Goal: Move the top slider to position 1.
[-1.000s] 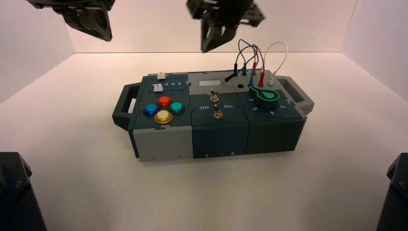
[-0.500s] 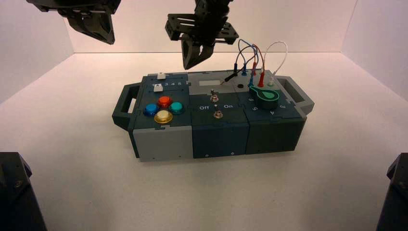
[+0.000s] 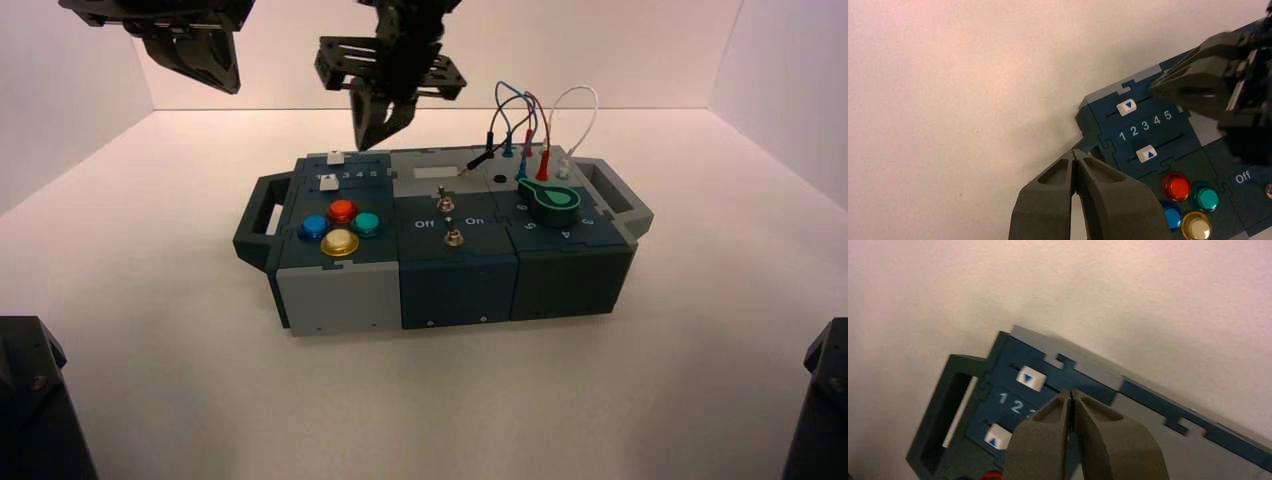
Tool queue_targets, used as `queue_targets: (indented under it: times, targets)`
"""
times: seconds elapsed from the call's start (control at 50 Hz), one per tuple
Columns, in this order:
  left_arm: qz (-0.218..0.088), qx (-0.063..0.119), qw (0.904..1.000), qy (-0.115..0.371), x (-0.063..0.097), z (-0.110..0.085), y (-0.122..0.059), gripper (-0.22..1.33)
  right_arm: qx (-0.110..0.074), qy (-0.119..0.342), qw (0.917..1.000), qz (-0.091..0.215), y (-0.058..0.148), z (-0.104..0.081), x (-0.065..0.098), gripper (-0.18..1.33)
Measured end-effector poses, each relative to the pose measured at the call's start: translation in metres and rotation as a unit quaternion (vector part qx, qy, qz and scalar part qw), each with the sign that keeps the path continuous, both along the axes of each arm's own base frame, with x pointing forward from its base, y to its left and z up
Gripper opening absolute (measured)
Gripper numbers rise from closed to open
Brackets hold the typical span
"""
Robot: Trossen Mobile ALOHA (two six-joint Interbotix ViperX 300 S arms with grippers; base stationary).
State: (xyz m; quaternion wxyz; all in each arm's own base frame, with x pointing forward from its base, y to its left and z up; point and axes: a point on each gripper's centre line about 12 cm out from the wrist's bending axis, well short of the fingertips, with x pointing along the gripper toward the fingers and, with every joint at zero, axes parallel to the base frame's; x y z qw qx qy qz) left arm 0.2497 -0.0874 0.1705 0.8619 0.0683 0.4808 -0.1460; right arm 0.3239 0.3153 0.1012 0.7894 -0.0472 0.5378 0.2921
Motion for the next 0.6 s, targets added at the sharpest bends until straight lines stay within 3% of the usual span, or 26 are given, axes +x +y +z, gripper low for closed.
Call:
queue_targets:
  times: [0.6]
  targets:
    - [0.0, -0.001, 1.0, -0.004, -0.001, 0.003, 0.0, -0.16, 0.009, 0.02, 0.9998, 0.002, 0.015, -0.007, -0.009, -0.14]
